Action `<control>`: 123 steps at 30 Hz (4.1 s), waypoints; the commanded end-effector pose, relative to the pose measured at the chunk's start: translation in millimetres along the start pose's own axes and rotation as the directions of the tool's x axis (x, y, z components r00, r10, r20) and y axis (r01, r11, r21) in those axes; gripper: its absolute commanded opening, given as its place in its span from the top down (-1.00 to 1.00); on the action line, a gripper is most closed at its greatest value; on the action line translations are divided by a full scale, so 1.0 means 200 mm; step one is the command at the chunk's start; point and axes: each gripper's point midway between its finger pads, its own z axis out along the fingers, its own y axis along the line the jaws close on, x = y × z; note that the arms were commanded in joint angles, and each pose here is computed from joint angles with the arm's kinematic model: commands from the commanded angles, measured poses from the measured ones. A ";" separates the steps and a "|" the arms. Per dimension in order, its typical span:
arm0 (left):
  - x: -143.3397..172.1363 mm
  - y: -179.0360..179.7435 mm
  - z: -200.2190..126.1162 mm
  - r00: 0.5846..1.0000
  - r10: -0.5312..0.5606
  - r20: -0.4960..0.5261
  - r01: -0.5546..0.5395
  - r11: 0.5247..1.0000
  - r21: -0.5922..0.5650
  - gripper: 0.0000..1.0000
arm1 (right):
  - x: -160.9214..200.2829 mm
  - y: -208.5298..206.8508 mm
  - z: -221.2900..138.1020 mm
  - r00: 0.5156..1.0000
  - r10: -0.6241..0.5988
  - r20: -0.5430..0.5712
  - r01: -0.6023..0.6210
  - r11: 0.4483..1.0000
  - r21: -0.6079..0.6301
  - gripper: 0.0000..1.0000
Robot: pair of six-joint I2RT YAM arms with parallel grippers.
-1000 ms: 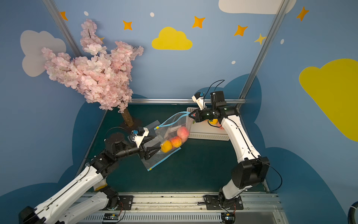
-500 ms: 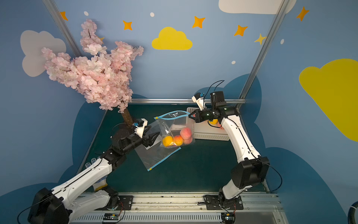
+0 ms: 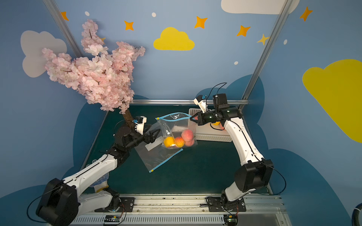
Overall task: Place the peach in a zip-top bag and seal the zipper
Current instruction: Zip the zipper on the zipper food storage bag.
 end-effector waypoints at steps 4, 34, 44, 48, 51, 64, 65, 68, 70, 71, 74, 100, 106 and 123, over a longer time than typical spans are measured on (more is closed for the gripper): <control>-0.05 -0.02 0.05 0.998 -0.033 0.047 0.024 0.984 0.176 -0.80 | 0.03 0.09 -0.04 0.999 -0.041 0.012 0.042 0.998 -0.047 1.00; -0.15 -0.16 0.08 0.992 0.035 0.117 -0.083 0.898 0.432 0.94 | 0.12 0.06 -0.15 0.999 -0.036 0.009 0.036 0.998 0.053 1.00; -0.13 -0.35 -0.02 0.978 0.204 0.034 -0.195 0.857 0.477 0.94 | 0.02 0.26 -0.21 0.940 -0.341 0.022 0.333 0.928 0.170 -0.20; -0.14 -0.40 -0.06 0.973 0.228 0.022 -0.209 0.845 0.493 0.94 | -0.06 0.40 -0.15 0.875 -0.481 0.047 0.475 0.874 0.103 -0.25; -0.17 -0.43 -0.08 0.972 0.230 0.036 -0.217 0.835 0.506 0.94 | -0.08 0.51 -0.07 0.817 -0.574 0.050 0.574 0.819 0.015 -0.25; -0.20 -0.48 -0.11 0.973 0.227 0.040 -0.213 0.820 0.531 0.94 | -0.02 0.79 0.29 0.588 -0.809 0.027 0.794 0.570 -0.209 -0.12; -0.20 -0.48 -0.11 0.973 0.226 0.039 -0.212 0.820 0.532 0.94 | -0.02 0.79 0.31 0.586 -0.810 0.023 0.795 0.569 -0.211 -0.09; -0.20 -0.48 -0.12 0.974 0.225 0.039 -0.211 0.821 0.531 0.94 | 0.00 0.79 0.35 0.577 -0.817 0.014 0.795 0.557 -0.241 0.06; -0.20 -0.49 -0.12 0.973 0.225 0.040 -0.212 0.820 0.532 0.94 | 0.03 0.80 0.37 0.570 -0.821 0.006 0.791 0.547 -0.274 0.18; -0.20 -0.49 -0.12 0.973 0.225 0.040 -0.211 0.819 0.533 0.94 | 0.04 0.80 0.37 0.569 -0.823 0.003 0.789 0.545 -0.283 0.24; -0.20 -0.49 -0.12 0.973 0.225 0.041 -0.212 0.819 0.533 0.94 | 0.05 0.80 0.39 0.573 -0.819 0.000 0.782 0.547 -0.298 0.38; -0.16 -0.49 -0.15 0.970 0.239 0.041 -0.224 0.819 0.529 0.89 | 0.05 0.76 0.43 0.569 -0.822 -0.027 0.787 0.554 -0.271 1.00; -0.13 -0.47 -0.15 0.966 0.257 0.031 -0.237 0.828 0.508 0.92 | 0.05 0.75 0.42 0.562 -0.827 -0.037 0.794 0.551 -0.255 1.00; -0.19 -0.30 -0.17 0.965 0.260 0.033 -0.257 0.909 0.330 0.94 | 0.11 0.43 0.28 0.472 -0.847 -0.243 0.849 0.512 -0.134 1.00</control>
